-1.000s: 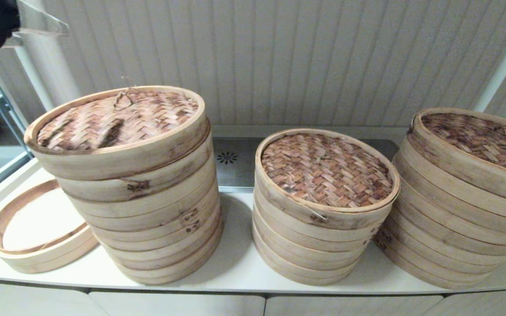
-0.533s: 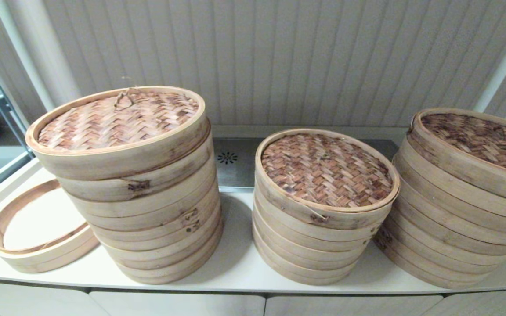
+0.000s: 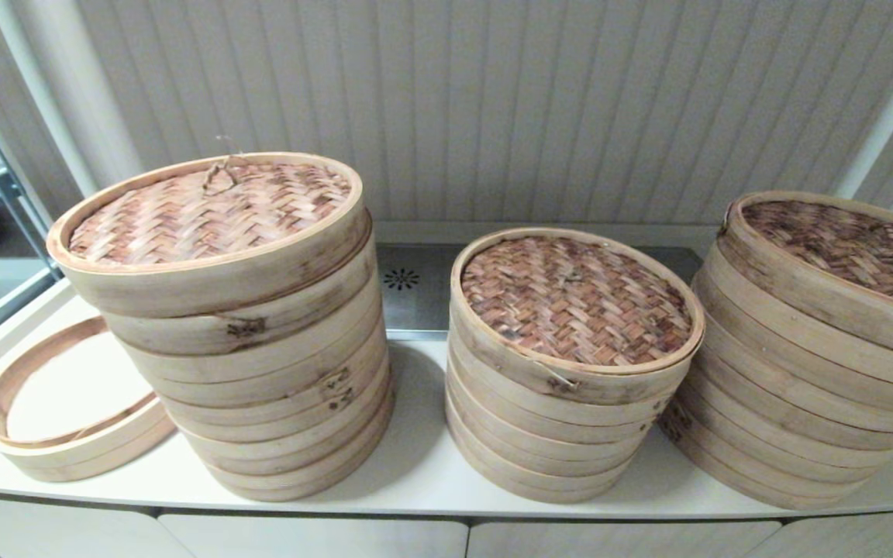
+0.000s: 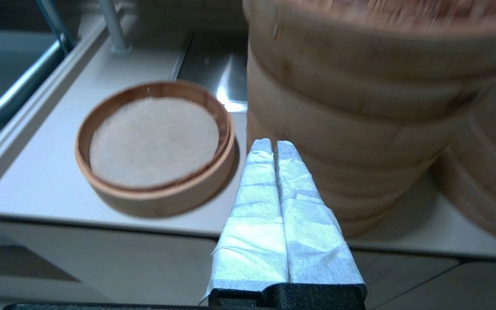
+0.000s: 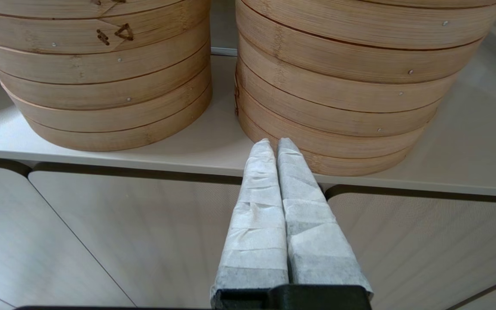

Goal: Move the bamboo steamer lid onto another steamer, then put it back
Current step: Pick up the steamer

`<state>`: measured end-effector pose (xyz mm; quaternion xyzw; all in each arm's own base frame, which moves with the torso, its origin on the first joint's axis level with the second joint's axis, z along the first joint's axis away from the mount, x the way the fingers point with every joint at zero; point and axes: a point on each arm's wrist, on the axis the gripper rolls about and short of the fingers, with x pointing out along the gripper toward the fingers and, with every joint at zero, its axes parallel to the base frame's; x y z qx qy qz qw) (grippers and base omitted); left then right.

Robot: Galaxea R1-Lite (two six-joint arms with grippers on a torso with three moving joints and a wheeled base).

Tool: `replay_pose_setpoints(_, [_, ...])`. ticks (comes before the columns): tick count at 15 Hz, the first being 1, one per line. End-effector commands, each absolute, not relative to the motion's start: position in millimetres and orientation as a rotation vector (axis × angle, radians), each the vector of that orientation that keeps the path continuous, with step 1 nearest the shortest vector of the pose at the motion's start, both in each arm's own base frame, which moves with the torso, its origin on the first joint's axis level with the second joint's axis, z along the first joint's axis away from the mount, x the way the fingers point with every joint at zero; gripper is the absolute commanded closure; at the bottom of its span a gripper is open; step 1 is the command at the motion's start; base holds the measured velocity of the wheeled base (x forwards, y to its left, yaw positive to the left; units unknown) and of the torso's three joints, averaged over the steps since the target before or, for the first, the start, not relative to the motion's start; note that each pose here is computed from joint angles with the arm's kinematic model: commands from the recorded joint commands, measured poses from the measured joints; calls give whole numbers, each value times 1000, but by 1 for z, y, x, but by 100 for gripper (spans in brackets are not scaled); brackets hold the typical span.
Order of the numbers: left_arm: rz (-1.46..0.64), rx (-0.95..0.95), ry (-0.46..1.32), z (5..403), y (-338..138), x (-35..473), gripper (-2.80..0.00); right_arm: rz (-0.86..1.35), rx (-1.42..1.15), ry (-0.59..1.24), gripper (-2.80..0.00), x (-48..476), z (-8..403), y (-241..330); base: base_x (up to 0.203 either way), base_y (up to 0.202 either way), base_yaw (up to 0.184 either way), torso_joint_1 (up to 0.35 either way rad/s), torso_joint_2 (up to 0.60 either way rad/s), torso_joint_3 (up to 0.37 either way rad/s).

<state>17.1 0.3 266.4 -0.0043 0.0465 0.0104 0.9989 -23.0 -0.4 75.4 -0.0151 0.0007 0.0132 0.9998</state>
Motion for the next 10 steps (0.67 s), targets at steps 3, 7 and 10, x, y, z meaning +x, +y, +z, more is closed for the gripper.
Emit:
replay_pose_setpoints(3, [23, 7, 96, 173, -1, -9, 0, 27, -31, 0, 0, -23, 75, 0, 0, 0, 0, 0, 0, 0])
replay_pose_setpoints(7, [-5, 61, 78, 122, -1, -19, 0, 28, -31, 0, 0, -23, 75, 0, 0, 0, 0, 0, 0, 0])
replay_pose_setpoints(10, [-4, 102, 44, 95, -1, -23, 0, 28, -31, 0, 0, -23, 75, 0, 0, 0, 0, 0, 0, 0])
